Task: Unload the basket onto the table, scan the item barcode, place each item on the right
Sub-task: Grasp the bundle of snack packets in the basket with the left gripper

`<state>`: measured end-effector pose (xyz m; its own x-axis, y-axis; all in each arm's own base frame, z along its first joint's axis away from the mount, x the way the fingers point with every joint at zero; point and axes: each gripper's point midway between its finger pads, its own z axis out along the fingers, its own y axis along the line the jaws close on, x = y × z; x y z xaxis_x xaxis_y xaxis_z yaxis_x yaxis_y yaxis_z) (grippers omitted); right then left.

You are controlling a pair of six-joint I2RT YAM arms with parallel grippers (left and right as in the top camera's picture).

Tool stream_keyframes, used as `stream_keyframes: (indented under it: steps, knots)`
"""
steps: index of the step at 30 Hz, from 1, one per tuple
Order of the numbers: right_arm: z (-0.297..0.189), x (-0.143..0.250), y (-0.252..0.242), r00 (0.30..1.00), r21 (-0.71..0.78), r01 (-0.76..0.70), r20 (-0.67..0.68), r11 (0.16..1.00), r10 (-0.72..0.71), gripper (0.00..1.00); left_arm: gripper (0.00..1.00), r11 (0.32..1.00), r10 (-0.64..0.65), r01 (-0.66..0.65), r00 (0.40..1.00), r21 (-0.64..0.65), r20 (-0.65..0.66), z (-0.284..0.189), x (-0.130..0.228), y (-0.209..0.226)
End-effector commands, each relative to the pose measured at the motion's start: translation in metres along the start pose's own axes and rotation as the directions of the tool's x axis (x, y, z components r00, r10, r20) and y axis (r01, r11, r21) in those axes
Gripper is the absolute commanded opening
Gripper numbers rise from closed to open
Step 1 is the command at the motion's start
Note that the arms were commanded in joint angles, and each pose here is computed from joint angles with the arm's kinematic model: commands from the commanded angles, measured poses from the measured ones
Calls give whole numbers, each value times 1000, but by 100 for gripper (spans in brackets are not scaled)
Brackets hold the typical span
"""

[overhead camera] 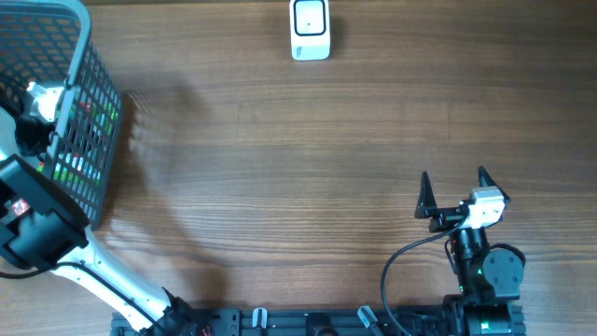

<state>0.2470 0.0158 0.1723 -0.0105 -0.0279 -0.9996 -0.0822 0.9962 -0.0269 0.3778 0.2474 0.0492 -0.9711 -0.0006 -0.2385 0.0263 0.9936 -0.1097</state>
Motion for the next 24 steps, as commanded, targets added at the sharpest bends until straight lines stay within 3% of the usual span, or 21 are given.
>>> stream_keyframes:
  steps: [1, 4, 12, 17, 24]
  knots:
    - [0, -1, -2, 1000, 12, -8, 5, 1000, 8, 100, 100, 998, 17, -19, 999, -59, -36, 7, 7, 13]
    - [0, -1, -2, 1000, 12, -8, 5, 1000, 8, 100, 100, 990, 14, -23, 998, -142, -65, 3, 10, 28]
    - [0, -1, -2, 1000, 12, -8, 5, 1000, 8, 100, 98, 983, 13, -21, 999, -180, -42, -2, 6, 38]
    - [0, -1, -2, 1000, 12, -8, 5, 1000, 8, 100, 100, 956, 24, -25, 1000, -292, -8, -31, -4, 53]
    - [0, -1, -2, 1000, 12, -8, 5, 1000, 8, 100, 100, 964, 19, -20, 1000, -264, -8, -25, 0, 47]
